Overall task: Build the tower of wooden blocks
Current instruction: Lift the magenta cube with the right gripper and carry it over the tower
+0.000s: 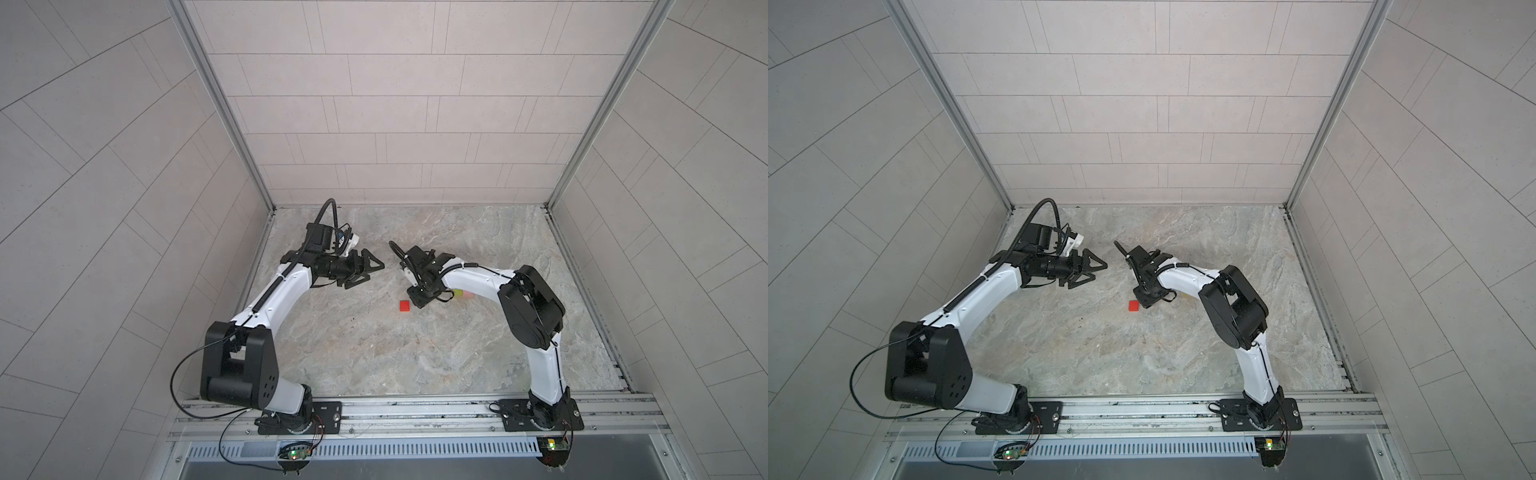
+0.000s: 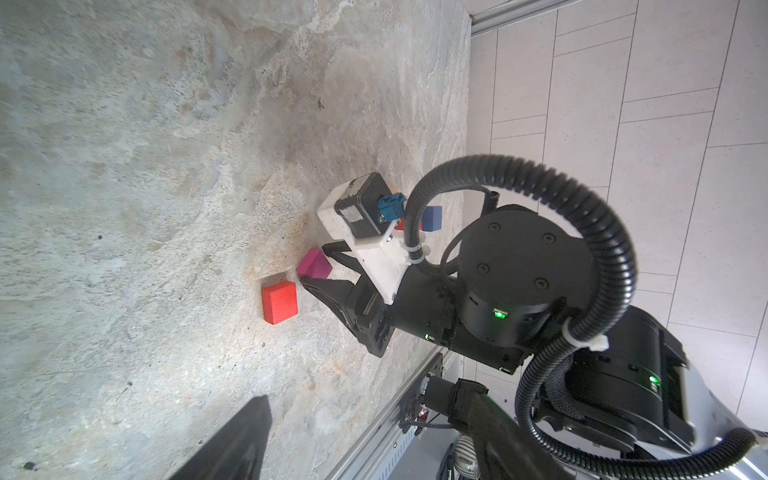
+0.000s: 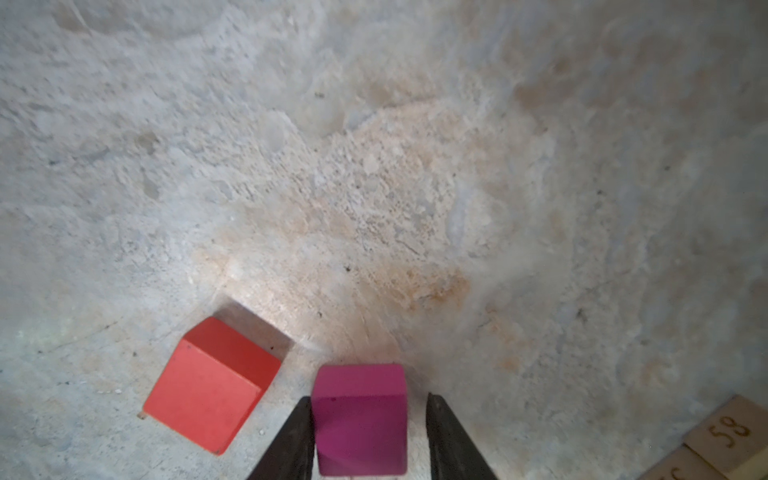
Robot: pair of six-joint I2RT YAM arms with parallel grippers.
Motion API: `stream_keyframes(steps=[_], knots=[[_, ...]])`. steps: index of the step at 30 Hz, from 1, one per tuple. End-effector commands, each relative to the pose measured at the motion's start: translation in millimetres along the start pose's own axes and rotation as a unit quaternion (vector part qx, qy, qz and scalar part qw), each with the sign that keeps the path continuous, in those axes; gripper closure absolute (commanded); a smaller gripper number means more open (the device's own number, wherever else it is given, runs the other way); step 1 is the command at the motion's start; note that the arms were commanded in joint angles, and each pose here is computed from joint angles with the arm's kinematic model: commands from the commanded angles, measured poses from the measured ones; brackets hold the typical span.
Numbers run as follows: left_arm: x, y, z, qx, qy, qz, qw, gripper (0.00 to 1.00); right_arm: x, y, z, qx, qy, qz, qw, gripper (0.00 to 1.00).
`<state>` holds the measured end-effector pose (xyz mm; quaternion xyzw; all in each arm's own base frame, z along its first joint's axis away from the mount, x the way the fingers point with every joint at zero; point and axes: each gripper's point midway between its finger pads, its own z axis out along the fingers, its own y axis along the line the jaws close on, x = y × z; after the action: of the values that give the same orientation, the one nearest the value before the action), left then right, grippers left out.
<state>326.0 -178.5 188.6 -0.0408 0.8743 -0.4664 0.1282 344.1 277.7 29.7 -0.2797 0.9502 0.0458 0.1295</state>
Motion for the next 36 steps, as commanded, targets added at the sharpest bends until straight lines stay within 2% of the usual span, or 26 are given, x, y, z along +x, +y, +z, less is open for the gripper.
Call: stream_keyframes(steps=[1, 22, 27, 36], knots=[[-1, -2, -2, 0.008, -0.004, 0.007, 1.0, 0.18, -4, 0, -16, 0.002, -0.014, 0.005, 1.0, 0.56], [-1, -2, -2, 0.009, -0.003, 0.006, 1.0, 0.18, -5, -6, -25, 0.022, -0.016, 0.015, 1.0, 0.67], [-1, -2, -2, 0.009, -0.004, 0.006, 1.0, 0.18, -7, -9, -36, 0.031, -0.019, 0.033, 0.999, 0.74], [0, -3, -2, 0.009, -0.003, 0.006, 1.0, 0.18, -15, -16, -78, 0.043, -0.034, 0.079, 0.995, 0.75]])
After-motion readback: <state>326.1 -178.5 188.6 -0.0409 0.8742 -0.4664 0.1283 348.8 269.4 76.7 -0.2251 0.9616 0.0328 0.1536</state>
